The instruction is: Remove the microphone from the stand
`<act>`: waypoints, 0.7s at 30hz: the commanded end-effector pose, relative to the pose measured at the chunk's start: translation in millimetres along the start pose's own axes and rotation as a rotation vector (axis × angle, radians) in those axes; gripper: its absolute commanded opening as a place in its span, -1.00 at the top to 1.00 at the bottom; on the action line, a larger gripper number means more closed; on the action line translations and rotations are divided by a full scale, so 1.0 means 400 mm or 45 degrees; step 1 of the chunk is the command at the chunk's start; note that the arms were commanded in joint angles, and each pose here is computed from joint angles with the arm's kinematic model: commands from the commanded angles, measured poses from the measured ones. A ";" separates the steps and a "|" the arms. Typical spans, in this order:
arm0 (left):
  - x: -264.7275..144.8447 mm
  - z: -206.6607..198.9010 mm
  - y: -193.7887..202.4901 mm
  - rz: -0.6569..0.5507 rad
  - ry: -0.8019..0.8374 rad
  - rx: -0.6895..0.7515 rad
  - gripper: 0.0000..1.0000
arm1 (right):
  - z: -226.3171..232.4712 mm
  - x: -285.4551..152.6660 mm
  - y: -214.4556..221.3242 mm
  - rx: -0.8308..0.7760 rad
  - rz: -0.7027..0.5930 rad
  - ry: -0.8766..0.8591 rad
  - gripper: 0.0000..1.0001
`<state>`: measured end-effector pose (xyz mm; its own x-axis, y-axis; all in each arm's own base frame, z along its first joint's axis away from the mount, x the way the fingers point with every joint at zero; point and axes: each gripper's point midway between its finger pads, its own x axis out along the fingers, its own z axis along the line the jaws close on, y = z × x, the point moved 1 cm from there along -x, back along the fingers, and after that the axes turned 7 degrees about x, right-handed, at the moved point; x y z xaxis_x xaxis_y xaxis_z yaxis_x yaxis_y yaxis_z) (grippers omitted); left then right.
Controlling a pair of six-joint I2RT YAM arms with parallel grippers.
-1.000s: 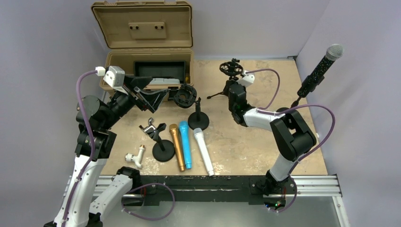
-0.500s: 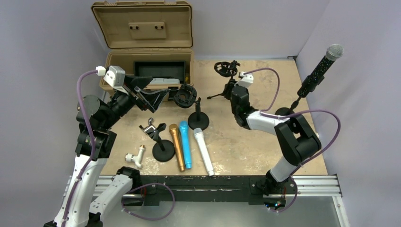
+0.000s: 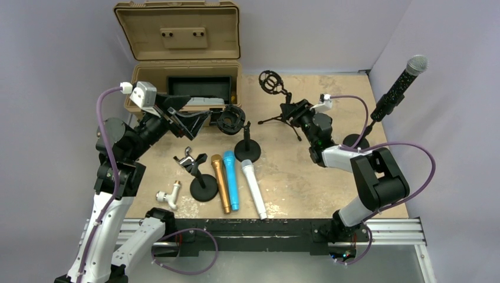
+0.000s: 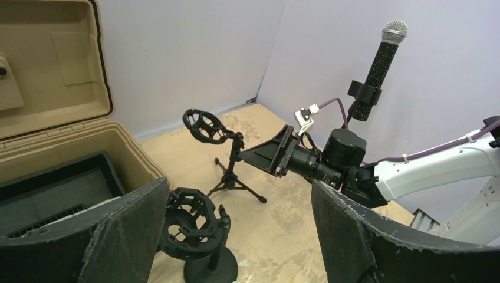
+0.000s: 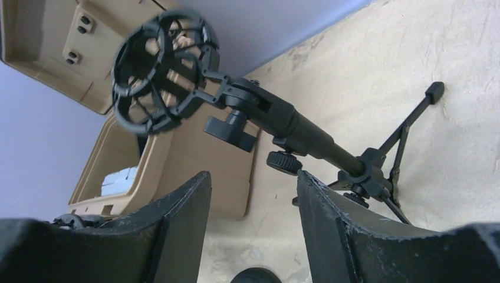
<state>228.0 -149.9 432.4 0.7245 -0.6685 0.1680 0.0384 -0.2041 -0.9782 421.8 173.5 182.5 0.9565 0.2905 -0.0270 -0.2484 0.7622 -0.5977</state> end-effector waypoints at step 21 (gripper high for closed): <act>0.020 -0.010 -0.006 -0.020 0.059 -0.040 -0.75 | 0.251 -0.268 -0.237 -0.550 -0.237 0.085 -0.25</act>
<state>231.9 -155.5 426.6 0.7103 -0.6886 0.1460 -0.0064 -0.2138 -0.9769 339.0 168.2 256.9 0.9627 0.2675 -0.0399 -0.1787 0.5184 -0.8363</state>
